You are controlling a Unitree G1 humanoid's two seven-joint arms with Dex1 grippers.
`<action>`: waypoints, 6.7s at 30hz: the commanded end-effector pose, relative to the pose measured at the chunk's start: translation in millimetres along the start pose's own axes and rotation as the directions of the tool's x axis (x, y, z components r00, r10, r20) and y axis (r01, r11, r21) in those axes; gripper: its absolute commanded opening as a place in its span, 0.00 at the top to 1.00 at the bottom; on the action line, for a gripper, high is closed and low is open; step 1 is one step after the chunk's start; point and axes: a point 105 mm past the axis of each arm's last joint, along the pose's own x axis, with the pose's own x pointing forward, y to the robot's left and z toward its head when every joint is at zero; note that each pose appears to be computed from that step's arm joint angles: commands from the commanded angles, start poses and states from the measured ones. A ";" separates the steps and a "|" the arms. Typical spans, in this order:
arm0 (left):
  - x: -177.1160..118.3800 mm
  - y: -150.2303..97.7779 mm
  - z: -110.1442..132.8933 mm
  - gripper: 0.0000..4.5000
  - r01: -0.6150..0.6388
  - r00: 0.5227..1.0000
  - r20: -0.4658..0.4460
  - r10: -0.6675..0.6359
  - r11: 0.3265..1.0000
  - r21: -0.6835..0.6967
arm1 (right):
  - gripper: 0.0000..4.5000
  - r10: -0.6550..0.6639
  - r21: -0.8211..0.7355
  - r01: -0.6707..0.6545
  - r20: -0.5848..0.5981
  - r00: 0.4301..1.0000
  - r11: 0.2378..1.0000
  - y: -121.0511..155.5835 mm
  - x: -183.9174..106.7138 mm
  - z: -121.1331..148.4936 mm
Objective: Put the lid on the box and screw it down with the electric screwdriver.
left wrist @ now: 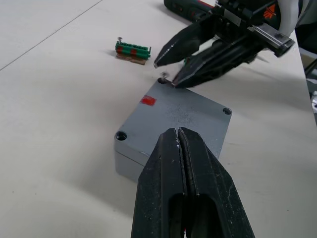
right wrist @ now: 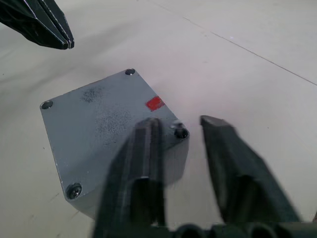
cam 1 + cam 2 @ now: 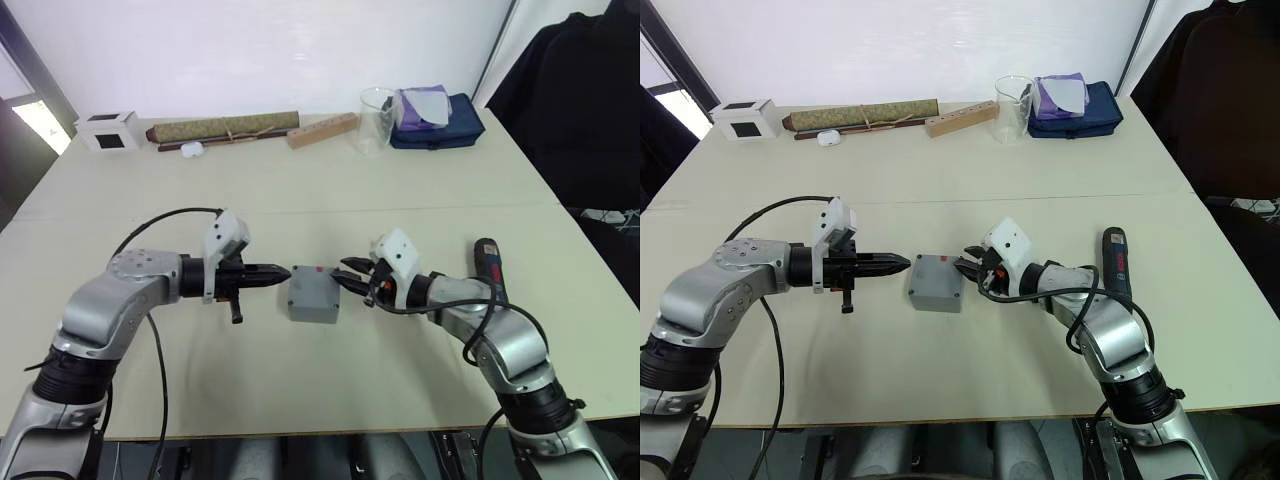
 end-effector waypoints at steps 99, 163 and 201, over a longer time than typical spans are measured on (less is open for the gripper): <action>27.2 10.9 -8.9 1.00 0.034 0.997 -0.079 -0.023 0.991 0.132 | 0.53 -0.123 0.053 0.111 0.518 0.846 0.992 3.8 -29.0 113.5; 49.9 -7.7 -31.9 1.00 0.104 0.987 -0.142 -0.080 0.980 0.169 | 0.53 -0.146 0.015 0.145 0.124 0.981 0.989 5.3 13.1 12.9; 18.8 -34.8 51.1 1.00 0.264 0.959 0.058 -0.278 0.948 0.177 | 0.53 -0.296 0.412 0.453 -0.391 0.872 0.791 -113.3 -165.2 38.6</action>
